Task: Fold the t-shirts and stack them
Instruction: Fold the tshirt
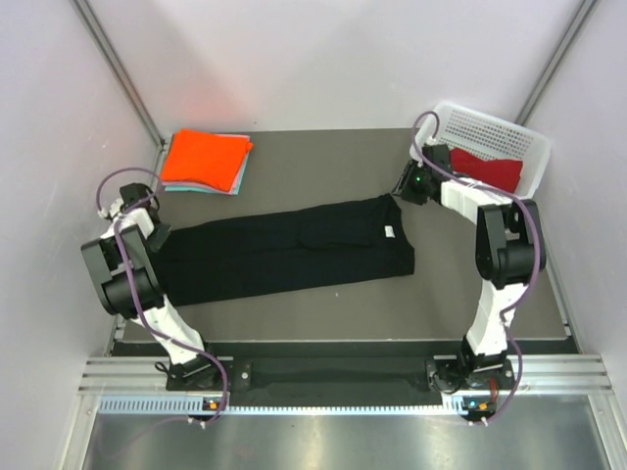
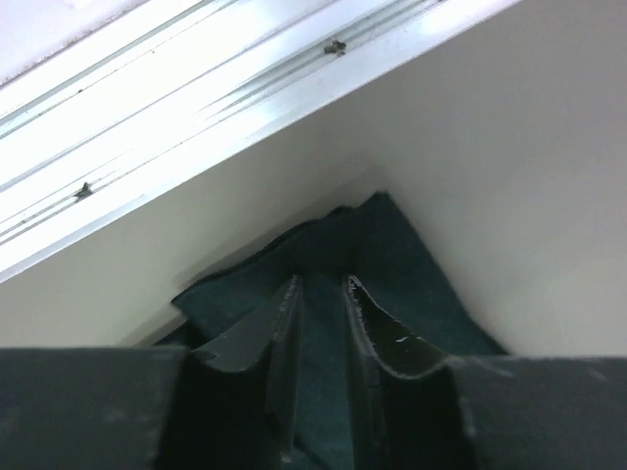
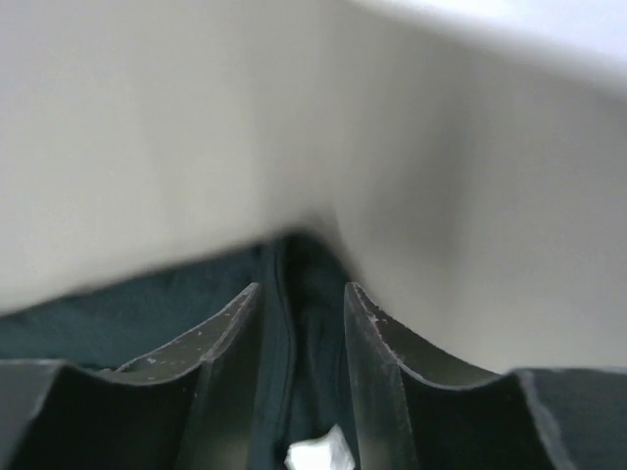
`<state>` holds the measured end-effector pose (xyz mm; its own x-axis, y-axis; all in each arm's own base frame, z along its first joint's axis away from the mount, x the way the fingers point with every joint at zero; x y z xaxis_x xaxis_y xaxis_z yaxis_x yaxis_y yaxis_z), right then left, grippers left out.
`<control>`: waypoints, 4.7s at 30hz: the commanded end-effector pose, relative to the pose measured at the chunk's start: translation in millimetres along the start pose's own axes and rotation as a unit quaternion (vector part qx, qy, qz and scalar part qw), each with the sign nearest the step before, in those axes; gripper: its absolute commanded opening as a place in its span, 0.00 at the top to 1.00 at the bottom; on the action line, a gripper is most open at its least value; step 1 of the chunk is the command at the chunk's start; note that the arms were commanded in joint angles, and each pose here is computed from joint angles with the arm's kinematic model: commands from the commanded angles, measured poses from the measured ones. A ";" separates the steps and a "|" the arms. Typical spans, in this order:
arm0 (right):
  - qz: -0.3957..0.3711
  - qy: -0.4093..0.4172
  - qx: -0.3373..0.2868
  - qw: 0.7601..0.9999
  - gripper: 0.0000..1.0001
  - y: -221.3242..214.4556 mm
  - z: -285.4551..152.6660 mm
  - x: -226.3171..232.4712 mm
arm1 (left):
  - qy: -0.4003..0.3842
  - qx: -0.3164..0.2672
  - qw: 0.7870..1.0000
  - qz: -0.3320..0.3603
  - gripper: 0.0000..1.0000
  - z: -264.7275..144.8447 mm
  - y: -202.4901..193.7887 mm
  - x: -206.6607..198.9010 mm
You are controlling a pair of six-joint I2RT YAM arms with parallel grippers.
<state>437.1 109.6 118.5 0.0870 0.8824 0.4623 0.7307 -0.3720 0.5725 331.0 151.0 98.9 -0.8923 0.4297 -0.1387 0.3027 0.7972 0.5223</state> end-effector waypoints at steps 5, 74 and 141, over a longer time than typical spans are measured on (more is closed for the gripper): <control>0.148 -0.135 -0.049 0.978 0.58 -1.5 -83.2 17.8 | -0.151 -0.022 0.988 0.029 0.66 -57.0 22.5 -27.6; 0.059 0.069 -0.213 0.973 0.60 150.5 52.9 100.0 | -0.375 0.071 0.826 0.415 0.62 -207.6 -154.9 -96.6; 0.181 -0.105 -0.166 0.964 1.00 43.4 71.8 -5.0 | -0.312 0.170 0.868 0.347 0.73 -148.3 -267.8 -82.2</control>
<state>497.9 115.5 82.8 0.4616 0.6972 0.5485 0.4119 -0.7161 0.5635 260.0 -152.4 92.4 -0.1209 0.9201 -0.3726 0.8890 0.2673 0.3718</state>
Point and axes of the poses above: each gripper's point midway between its finger pads, its own z axis out along the fingers, its own x axis along the line the jaws close on, y = z × x, the point moved 8 cm from there along -z, back along the fingers
